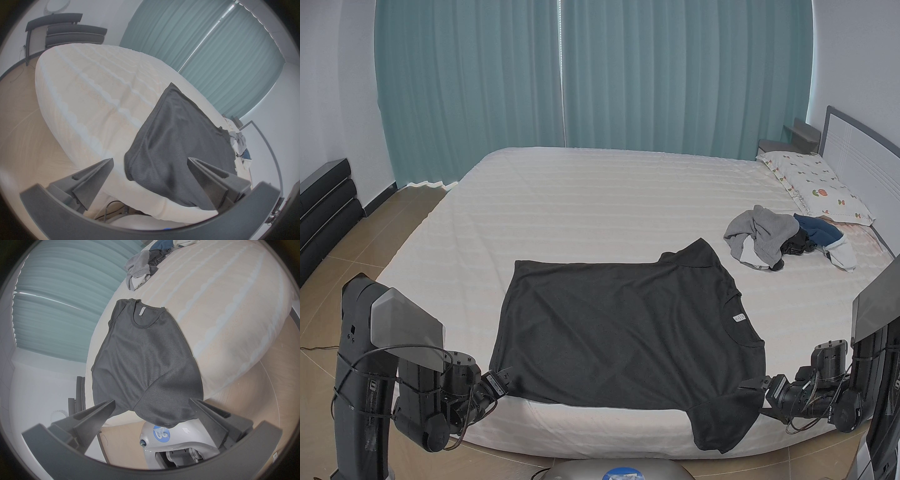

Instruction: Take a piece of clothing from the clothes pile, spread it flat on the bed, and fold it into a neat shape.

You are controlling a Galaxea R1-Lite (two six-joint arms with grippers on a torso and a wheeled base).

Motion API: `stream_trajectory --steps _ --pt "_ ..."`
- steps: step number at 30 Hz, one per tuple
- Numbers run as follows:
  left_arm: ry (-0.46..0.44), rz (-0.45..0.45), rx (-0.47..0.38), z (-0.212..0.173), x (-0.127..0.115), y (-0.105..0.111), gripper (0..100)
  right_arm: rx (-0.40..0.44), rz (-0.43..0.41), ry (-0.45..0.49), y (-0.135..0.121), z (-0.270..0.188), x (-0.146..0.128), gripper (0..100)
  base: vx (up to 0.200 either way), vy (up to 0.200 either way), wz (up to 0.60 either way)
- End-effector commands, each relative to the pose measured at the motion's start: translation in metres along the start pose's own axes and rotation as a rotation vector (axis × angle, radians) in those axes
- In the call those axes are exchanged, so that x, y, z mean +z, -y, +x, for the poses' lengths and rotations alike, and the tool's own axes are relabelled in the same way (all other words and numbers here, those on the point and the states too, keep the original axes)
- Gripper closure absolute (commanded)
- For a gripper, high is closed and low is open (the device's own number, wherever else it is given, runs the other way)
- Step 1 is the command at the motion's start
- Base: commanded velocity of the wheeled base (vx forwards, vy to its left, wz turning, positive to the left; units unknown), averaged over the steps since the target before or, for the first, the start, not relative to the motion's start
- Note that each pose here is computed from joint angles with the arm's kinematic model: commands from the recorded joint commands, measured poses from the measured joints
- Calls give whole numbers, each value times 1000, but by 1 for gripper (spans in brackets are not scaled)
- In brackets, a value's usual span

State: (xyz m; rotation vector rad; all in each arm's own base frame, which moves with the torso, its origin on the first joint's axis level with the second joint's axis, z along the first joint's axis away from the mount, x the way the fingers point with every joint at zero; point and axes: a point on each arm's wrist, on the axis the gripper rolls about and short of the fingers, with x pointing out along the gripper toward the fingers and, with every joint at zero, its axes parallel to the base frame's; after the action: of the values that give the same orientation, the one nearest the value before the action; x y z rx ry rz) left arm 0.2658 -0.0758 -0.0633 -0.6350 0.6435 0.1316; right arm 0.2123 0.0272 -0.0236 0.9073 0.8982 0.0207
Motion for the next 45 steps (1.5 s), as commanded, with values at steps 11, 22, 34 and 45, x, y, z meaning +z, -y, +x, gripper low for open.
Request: stream_trajectory --steps 11,22,34,45 --pt "16 -11 28 1 -4 -3 100 -14 5 -14 2 -2 -3 0 0 0 0" --pt "48 -36 89 -21 0 -6 100 -14 5 -14 2 -2 -3 0 0 0 0" --pt "22 14 110 -25 -2 -12 100 -16 6 -15 3 -2 -3 0 0 0 0" --pt "-46 -15 36 -32 4 -12 0 -16 6 -15 3 -2 -3 0 0 0 0"
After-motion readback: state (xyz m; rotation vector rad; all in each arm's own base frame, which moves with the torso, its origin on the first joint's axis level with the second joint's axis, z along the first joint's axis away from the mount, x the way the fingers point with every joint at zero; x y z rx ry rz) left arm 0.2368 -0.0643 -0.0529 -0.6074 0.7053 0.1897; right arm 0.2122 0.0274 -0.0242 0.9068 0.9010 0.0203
